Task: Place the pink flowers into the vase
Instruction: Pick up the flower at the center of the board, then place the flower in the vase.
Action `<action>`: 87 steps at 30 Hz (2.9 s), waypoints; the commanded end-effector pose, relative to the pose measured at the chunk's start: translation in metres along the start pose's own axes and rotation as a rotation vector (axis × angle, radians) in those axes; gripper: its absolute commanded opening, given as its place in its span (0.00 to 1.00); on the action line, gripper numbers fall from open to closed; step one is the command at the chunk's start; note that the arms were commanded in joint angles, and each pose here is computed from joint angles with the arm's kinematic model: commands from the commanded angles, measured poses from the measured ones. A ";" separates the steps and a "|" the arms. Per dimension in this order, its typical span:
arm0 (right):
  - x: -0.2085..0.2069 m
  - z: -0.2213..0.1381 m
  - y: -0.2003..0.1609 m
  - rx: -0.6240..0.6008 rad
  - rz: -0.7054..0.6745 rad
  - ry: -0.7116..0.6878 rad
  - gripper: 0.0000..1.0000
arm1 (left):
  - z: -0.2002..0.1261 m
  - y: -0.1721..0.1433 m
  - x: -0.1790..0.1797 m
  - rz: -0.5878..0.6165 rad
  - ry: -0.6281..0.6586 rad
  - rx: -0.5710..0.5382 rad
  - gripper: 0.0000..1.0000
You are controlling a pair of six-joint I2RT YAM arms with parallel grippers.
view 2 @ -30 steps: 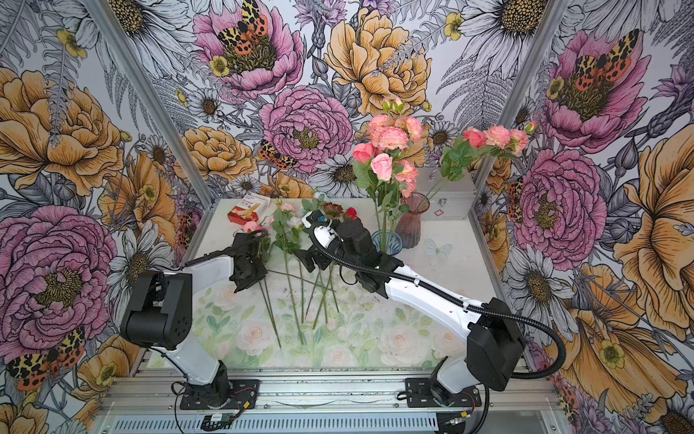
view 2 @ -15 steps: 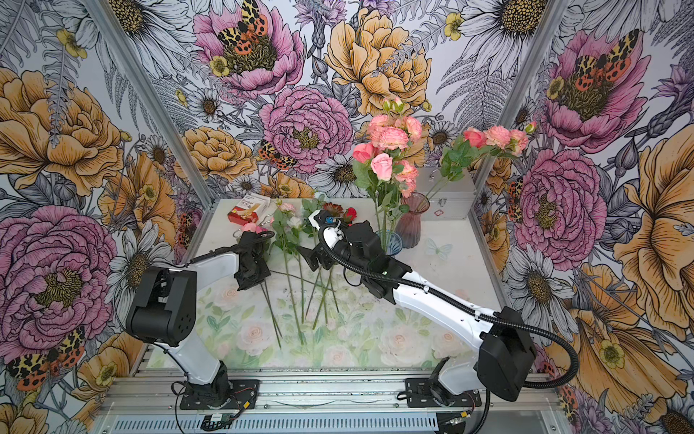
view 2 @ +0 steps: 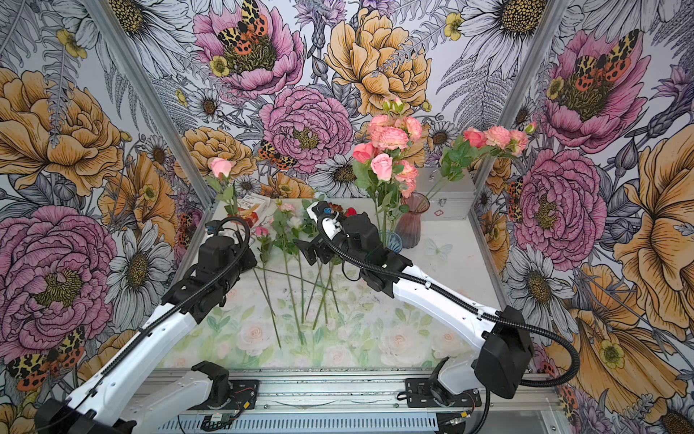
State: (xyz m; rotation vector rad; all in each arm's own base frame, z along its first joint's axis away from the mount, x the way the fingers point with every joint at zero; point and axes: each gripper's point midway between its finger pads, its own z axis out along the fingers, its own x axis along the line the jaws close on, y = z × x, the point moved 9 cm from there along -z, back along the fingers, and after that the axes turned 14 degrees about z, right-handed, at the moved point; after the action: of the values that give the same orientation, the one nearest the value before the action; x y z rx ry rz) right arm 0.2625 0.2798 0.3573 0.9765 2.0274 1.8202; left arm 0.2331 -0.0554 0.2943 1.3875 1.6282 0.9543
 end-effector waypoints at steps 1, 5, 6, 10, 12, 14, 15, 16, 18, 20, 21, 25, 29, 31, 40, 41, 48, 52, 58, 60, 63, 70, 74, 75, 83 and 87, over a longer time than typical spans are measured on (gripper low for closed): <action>-0.003 -0.001 0.011 -0.018 0.047 0.017 0.98 | -0.009 0.015 0.003 -0.022 -0.050 -0.174 0.00; 0.002 0.008 0.008 0.017 0.080 0.085 0.91 | -0.007 0.022 0.007 -0.081 -0.078 -0.191 0.00; 0.003 0.010 0.006 0.026 0.086 0.101 0.89 | -0.005 0.025 0.006 -0.093 -0.094 -0.188 0.00; 0.007 0.019 -0.004 0.060 0.124 0.180 0.83 | 0.000 0.036 -0.005 -0.146 -0.192 -0.195 0.00; 0.011 0.024 -0.009 0.080 0.136 0.215 0.80 | 0.001 0.040 -0.011 -0.170 -0.228 -0.202 0.00; 0.013 0.029 -0.011 0.093 0.142 0.236 0.76 | 0.001 0.044 -0.020 -0.183 -0.268 -0.212 0.00; 0.015 0.032 -0.012 0.100 0.146 0.249 0.75 | 0.002 0.047 -0.023 -0.190 -0.288 -0.213 0.00; 0.015 0.034 -0.012 0.106 0.151 0.261 0.73 | 0.002 0.050 -0.027 -0.197 -0.304 -0.215 0.00; 0.018 0.039 -0.012 0.122 0.162 0.298 0.68 | 0.001 0.052 -0.033 -0.212 -0.331 -0.219 0.00; 0.018 0.044 -0.012 0.130 0.171 0.311 0.61 | 0.001 0.053 -0.037 -0.233 -0.355 -0.226 0.00; 0.018 0.046 -0.012 0.131 0.175 0.318 0.60 | 0.000 0.053 -0.040 -0.242 -0.370 -0.230 0.00; 0.019 0.050 -0.010 0.121 0.198 0.346 0.59 | -0.002 0.052 -0.047 -0.241 -0.393 -0.231 0.00; 0.020 0.058 -0.011 0.138 0.212 0.366 0.52 | -0.003 0.049 -0.052 -0.261 -0.418 -0.238 0.00; 0.025 0.062 -0.014 0.150 0.216 0.379 0.50 | -0.004 0.049 -0.055 -0.266 -0.434 -0.244 0.00; 0.032 0.066 -0.012 0.151 0.222 0.405 0.44 | -0.006 0.044 -0.067 -0.266 -0.481 -0.237 0.00; 0.031 0.066 -0.012 0.151 0.222 0.401 0.44 | -0.007 0.044 -0.068 -0.263 -0.483 -0.236 0.00; 0.026 0.066 -0.013 0.156 0.206 0.358 0.40 | -0.013 0.044 -0.067 -0.267 -0.492 -0.250 0.00; 0.022 0.064 -0.010 0.148 0.206 0.343 0.38 | -0.015 0.044 -0.066 -0.273 -0.502 -0.251 0.00; 0.022 0.069 -0.009 0.155 0.203 0.346 0.37 | -0.015 0.043 -0.071 -0.282 -0.521 -0.243 0.00; 0.022 0.070 -0.010 0.158 0.205 0.344 0.35 | -0.015 0.042 -0.072 -0.279 -0.524 -0.241 0.00; 0.021 0.071 -0.010 0.155 0.204 0.339 0.29 | -0.016 0.041 -0.072 -0.278 -0.526 -0.240 0.00; 0.020 0.072 -0.011 0.157 0.204 0.333 0.22 | -0.018 0.043 -0.072 -0.280 -0.532 -0.245 0.00; 0.020 0.072 -0.009 0.154 0.203 0.329 0.12 | -0.017 0.042 -0.073 -0.284 -0.537 -0.238 0.00; 0.020 0.072 -0.008 0.155 0.203 0.327 0.09 | -0.017 0.040 -0.073 -0.284 -0.539 -0.234 0.00; 0.005 0.069 -0.004 0.139 0.208 0.262 0.00 | -0.019 0.038 -0.071 -0.287 -0.547 -0.224 0.42; -0.002 0.064 0.000 0.119 0.206 0.231 0.00 | -0.022 0.036 -0.067 -0.283 -0.540 -0.215 0.58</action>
State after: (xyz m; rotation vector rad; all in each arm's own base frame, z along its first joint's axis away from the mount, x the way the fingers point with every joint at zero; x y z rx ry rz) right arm 0.2973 0.3346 0.3328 1.0951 2.3329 2.0098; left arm 0.2402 -0.1199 0.3439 1.0919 1.2372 0.5283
